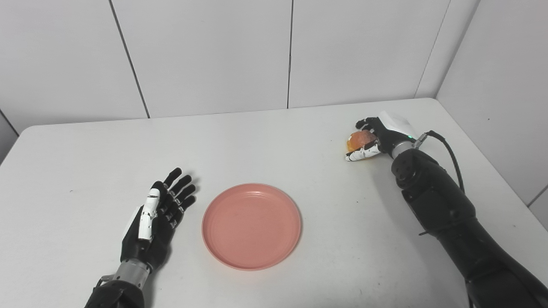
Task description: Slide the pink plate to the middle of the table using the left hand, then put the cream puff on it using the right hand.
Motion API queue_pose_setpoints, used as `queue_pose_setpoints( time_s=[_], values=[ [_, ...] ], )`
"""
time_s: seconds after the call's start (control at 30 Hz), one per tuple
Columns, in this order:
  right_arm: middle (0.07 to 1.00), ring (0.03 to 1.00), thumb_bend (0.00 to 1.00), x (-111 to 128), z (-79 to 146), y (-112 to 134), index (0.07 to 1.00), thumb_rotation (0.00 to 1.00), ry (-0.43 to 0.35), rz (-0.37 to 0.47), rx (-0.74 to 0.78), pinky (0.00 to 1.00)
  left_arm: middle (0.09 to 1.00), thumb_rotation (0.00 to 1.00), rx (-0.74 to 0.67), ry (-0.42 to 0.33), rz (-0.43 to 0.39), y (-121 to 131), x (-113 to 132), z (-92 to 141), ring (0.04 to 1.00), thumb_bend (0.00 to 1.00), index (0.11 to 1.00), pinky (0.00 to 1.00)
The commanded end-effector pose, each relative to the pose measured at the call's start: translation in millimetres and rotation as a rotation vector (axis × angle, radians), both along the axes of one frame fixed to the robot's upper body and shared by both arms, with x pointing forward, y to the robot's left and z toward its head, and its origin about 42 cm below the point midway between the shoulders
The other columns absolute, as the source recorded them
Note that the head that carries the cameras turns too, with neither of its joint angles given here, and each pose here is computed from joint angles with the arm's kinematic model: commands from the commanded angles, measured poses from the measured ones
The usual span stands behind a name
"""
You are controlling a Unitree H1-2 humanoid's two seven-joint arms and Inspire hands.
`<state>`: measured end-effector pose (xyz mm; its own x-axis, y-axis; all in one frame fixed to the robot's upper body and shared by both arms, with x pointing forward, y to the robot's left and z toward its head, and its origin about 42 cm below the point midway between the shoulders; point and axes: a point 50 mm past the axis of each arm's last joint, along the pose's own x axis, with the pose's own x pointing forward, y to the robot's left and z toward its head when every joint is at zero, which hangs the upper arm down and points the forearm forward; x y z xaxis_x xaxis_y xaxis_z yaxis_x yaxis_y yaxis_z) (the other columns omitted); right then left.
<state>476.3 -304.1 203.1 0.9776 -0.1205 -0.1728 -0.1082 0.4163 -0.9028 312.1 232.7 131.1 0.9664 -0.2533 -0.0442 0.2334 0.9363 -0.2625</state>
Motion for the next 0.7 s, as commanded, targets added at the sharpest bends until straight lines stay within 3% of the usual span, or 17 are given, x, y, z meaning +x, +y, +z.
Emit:
queue_pose_setpoints(
  time_s=[0.0,0.13,0.17,0.23,0.67],
  values=[
    [0.511,0.444,0.54,9.1,20.6,-4.9,0.506,0.14,-0.05,0.014,-0.021,0.37,0.91,1.0,0.008,0.005,0.0,0.5,0.9,2.0,0.907,0.46,0.898,0.93],
    [0.473,0.411,0.51,8.1,18.3,-6.3,0.487,0.12,-0.056,0.01,-0.019,0.34,0.906,1.0,0.013,0.002,0.001,1.1,0.9,2.5,0.903,0.46,0.894,0.92],
    [0.462,0.413,0.52,8.0,18.1,-6.6,0.511,0.05,-0.056,0.009,-0.019,0.34,0.903,1.0,0.013,0.002,0.001,0.9,0.8,3.2,0.899,0.46,0.891,0.92],
    [0.45,0.41,0.52,7.6,18.1,-7.4,0.529,0.01,-0.053,0.008,-0.017,0.34,0.91,1.0,0.011,0.002,0.001,0.9,0.7,3.7,0.908,0.45,0.899,0.93],
    [0.457,0.419,0.52,3.9,27.3,-11.1,0.534,0.0,-0.071,0.021,-0.01,0.35,0.909,1.0,0.015,-0.001,0.001,-1.3,0.9,6.6,0.909,0.45,0.897,0.93]
  ],
)
